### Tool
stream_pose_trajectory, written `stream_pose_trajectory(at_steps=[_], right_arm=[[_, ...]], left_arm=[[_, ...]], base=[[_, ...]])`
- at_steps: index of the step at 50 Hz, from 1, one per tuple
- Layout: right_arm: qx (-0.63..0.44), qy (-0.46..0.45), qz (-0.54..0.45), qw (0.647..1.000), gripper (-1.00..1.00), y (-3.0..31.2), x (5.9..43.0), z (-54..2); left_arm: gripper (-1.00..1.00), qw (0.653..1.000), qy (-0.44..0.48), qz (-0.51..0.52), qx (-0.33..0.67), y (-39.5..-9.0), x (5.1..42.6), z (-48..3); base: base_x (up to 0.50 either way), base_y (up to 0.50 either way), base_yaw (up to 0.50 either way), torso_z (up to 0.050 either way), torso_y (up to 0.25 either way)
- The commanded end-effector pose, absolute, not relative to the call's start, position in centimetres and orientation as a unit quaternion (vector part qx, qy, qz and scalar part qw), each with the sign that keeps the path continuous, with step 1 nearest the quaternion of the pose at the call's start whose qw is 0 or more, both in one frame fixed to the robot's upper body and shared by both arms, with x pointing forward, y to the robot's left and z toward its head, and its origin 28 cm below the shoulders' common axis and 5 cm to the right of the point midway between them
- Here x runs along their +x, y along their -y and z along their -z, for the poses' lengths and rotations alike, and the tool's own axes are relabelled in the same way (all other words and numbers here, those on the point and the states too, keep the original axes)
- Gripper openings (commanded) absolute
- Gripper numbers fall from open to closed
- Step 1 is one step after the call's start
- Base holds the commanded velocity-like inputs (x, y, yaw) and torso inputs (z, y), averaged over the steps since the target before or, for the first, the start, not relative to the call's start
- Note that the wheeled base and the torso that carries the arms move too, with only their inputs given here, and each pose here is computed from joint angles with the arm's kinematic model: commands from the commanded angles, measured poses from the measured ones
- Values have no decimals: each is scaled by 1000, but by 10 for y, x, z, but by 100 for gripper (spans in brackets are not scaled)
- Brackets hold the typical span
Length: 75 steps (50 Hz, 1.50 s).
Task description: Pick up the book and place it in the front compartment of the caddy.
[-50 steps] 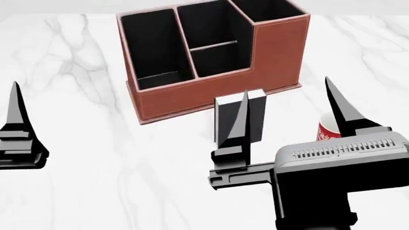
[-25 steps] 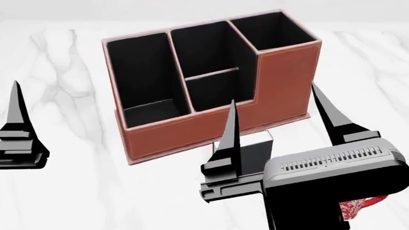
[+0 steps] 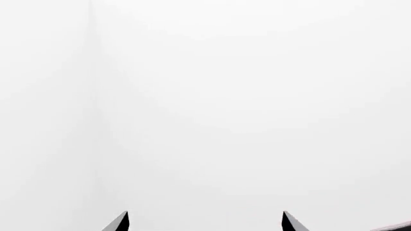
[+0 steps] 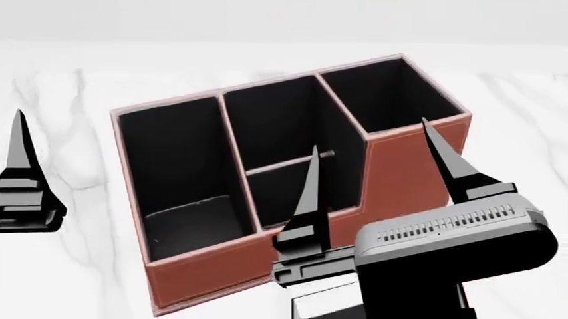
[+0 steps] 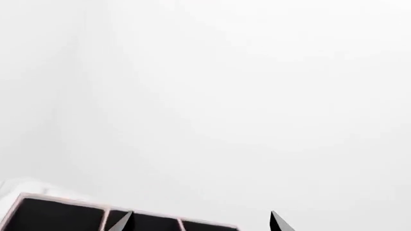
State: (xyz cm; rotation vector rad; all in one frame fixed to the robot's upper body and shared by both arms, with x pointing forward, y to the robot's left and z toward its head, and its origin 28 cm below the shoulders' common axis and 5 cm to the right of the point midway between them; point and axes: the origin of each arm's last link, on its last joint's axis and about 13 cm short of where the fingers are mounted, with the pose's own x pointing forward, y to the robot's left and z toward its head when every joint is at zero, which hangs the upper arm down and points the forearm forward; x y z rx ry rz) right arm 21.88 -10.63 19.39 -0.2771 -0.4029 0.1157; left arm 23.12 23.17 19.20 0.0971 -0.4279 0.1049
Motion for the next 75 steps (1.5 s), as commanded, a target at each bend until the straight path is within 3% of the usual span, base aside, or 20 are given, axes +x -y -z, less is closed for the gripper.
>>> stream_pose_trajectory(at_steps=[1, 21, 45, 65, 75], right_arm=[[-137, 200, -54, 969, 100, 108, 219, -194], [-135, 198, -55, 969, 100, 108, 217, -190], [-164, 218, -33, 962, 100, 115, 214, -207], [-227, 194, -207, 932, 100, 165, 216, -296], [-287, 96, -286, 909, 100, 190, 210, -320]], left_arm=[[100, 974, 215, -52, 42, -234, 231, -194], [100, 975, 214, -54, 41, -234, 230, -192], [100, 974, 215, -59, 40, -236, 230, -193], [100, 974, 213, -59, 40, -236, 229, -193], [100, 975, 212, -60, 40, -236, 228, -192]], base=[[500, 0, 0, 0, 0], [500, 0, 0, 0, 1], [0, 0, 0, 0, 1], [0, 0, 0, 0, 0], [0, 0, 0, 0, 0]])
